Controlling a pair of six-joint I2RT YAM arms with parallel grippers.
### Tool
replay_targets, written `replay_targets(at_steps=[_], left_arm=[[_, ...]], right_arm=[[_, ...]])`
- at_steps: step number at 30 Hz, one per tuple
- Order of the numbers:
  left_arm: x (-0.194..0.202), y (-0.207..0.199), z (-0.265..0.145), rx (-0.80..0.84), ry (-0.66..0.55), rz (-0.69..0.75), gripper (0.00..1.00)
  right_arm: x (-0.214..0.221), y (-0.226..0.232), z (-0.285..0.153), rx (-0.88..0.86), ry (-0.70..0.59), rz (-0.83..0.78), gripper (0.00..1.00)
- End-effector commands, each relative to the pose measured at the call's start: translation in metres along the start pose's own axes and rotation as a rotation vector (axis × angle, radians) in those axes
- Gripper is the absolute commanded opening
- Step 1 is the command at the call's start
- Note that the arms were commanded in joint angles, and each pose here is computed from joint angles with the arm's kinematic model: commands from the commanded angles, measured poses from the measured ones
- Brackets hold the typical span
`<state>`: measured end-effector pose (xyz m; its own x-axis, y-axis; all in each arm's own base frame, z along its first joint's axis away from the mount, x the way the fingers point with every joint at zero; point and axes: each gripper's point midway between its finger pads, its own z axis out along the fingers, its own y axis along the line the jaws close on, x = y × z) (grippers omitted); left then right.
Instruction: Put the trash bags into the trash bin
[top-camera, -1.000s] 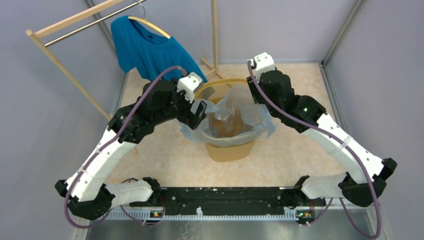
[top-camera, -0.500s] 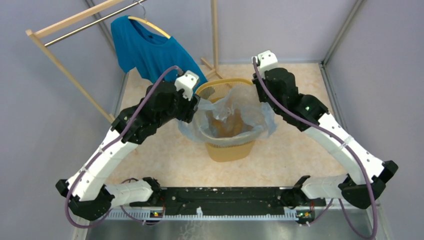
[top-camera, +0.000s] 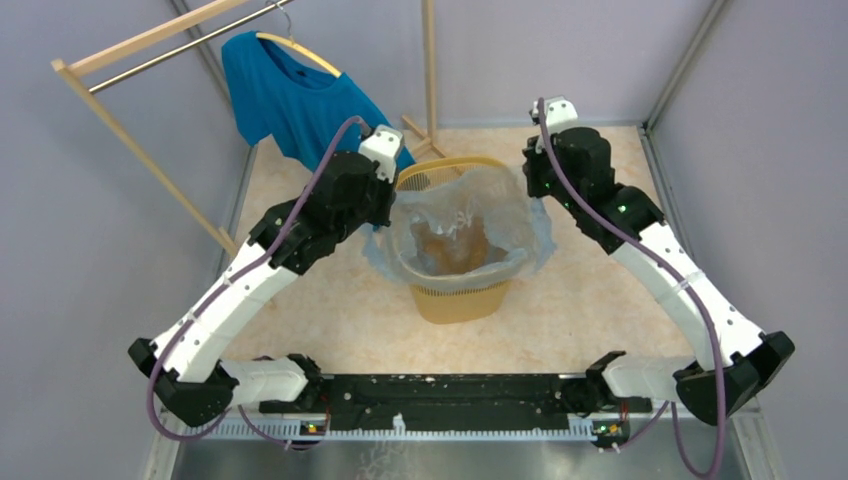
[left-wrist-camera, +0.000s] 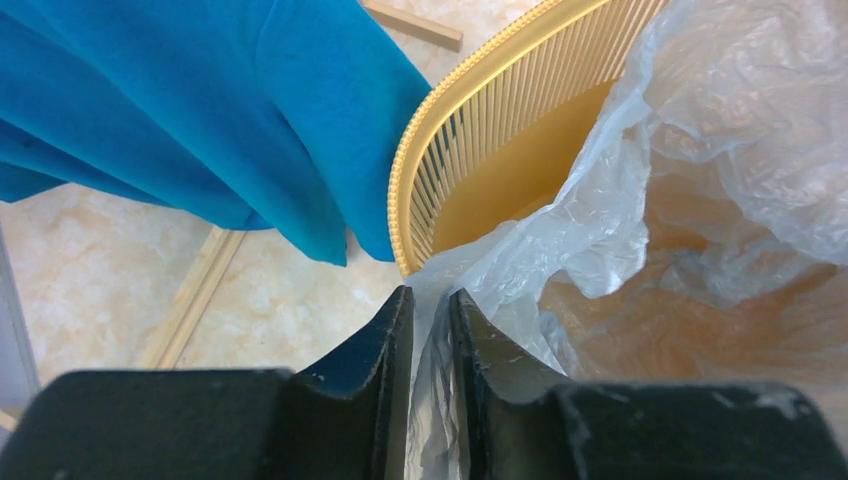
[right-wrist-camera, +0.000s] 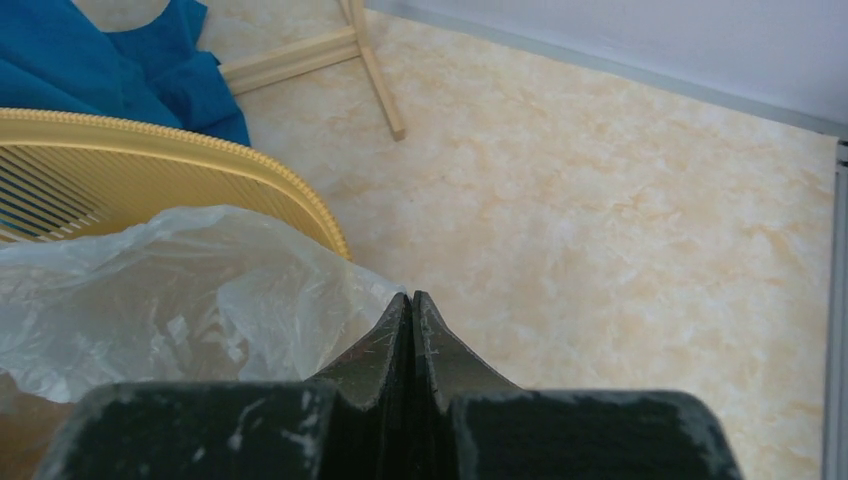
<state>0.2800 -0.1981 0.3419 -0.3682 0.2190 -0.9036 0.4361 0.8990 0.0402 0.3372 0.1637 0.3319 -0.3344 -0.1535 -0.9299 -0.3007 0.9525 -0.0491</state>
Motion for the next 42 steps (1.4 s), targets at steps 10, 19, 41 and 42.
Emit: replay_targets(at_steps=[10, 19, 41, 42], left_arm=[[-0.011, 0.033, 0.029, -0.236, -0.064, -0.106, 0.06], [-0.022, 0.051, 0.028, -0.253, -0.139, -0.197, 0.09], [0.026, 0.068, 0.074, -0.266, -0.008, -0.239, 0.07], [0.028, 0.067, 0.075, -0.261, -0.001, -0.24, 0.07]], right_arm=[[-0.028, -0.003, 0.014, -0.134, -0.13, 0.203, 0.0], [-0.029, -0.009, 0.031, -0.169, -0.158, 0.317, 0.0], [0.025, -0.011, 0.065, -0.223, -0.047, 0.41, 0.0], [0.029, -0.01, 0.066, -0.228, -0.037, 0.412, 0.0]])
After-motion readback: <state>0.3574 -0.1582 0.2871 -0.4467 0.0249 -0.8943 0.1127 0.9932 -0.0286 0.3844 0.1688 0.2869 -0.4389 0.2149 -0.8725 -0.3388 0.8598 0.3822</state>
